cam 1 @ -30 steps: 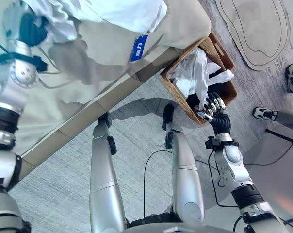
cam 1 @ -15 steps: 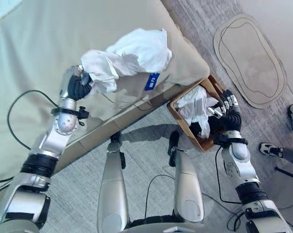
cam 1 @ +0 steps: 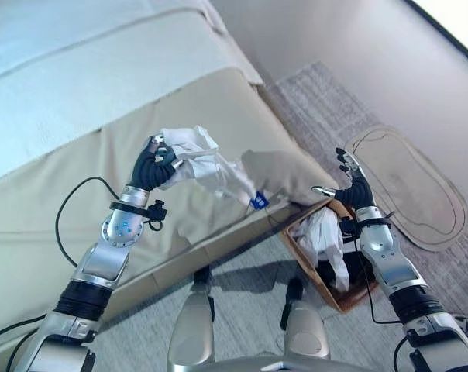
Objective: Pick up clothes into the bucket
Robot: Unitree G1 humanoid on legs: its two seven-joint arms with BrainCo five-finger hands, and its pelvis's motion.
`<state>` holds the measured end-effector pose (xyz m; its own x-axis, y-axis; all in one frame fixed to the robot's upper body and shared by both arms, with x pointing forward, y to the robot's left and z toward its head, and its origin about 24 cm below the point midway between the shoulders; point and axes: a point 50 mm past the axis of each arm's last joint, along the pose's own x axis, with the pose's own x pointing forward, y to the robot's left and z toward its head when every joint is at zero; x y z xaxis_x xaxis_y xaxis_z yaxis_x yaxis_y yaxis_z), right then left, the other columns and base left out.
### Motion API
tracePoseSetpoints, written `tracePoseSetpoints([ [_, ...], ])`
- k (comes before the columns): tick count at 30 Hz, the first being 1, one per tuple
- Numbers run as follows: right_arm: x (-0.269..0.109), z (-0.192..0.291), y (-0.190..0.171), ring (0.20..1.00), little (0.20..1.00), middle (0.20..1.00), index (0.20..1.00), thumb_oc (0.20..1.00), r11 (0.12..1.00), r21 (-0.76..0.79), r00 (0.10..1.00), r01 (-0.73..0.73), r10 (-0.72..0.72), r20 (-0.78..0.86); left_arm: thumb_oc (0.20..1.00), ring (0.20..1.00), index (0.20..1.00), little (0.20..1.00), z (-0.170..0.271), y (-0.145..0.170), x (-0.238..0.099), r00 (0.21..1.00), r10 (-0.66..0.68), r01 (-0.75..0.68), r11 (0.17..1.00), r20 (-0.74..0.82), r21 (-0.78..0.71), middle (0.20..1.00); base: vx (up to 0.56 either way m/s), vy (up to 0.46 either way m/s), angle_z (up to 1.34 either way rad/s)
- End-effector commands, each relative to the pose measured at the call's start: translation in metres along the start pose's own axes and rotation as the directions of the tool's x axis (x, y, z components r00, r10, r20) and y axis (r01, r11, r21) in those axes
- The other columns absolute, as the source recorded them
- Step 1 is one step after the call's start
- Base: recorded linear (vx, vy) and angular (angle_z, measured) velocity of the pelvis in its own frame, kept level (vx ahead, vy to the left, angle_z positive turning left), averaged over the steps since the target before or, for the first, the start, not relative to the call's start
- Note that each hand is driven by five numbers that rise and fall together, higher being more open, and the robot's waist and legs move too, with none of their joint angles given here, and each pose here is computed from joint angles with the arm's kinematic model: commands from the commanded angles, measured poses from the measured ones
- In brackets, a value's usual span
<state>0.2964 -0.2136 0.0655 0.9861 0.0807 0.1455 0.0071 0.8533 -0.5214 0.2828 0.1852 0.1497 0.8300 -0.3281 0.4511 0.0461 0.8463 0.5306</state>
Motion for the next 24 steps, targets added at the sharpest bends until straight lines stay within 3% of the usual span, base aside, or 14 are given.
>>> tracePoseSetpoints([
  [1, 0.011, 0.019, 0.018, 1.000, 1.000, 1.000, 1.000, 1.000, 0.986, -0.096, 0.986, -0.136, 0.144, 0.088, 0.200, 0.200, 0.200, 0.200, 0.045, 0.006, 0.019, 0.969, -0.018, 0.051, 0.991, 0.247, -0.126, 0.200, 0.09, -0.048, -0.01],
  [6, 0.010, 0.028, 0.051, 1.000, 1.000, 1.000, 1.000, 1.000, 0.962, -0.075, 0.956, -0.262, 0.270, 0.116, 0.200, 0.200, 0.200, 0.200, 0.071, -0.012, 0.030, 0.930, -0.092, 0.192, 0.948, 0.356, -0.256, 0.200, 0.10, -0.037, 0.04],
  [11, 0.003, 0.040, 0.072, 1.000, 1.000, 1.000, 1.000, 1.000, 0.931, -0.034, 0.917, -0.365, 0.365, 0.162, 0.200, 0.200, 0.200, 0.200, 0.074, -0.024, 0.034, 0.924, -0.122, 0.252, 0.906, 0.362, -0.339, 0.200, 0.10, -0.011, 0.01],
  [17, -0.007, 0.054, 0.115, 1.000, 1.000, 1.000, 1.000, 1.000, 0.854, 0.159, 0.863, -0.496, 0.463, 0.203, 0.200, 0.200, 0.200, 0.200, 0.080, -0.044, 0.039, 0.911, -0.157, 0.325, 0.842, 0.381, -0.430, 0.200, 0.06, -0.005, -0.02],
  [24, -0.014, 0.067, 0.138, 1.000, 1.000, 1.000, 1.000, 1.000, 0.760, 0.262, 0.802, -0.595, 0.542, 0.251, 0.200, 0.200, 0.200, 0.200, 0.087, -0.058, 0.040, 0.896, -0.181, 0.376, 0.793, 0.405, -0.479, 0.200, 0.01, -0.004, 0.00],
])
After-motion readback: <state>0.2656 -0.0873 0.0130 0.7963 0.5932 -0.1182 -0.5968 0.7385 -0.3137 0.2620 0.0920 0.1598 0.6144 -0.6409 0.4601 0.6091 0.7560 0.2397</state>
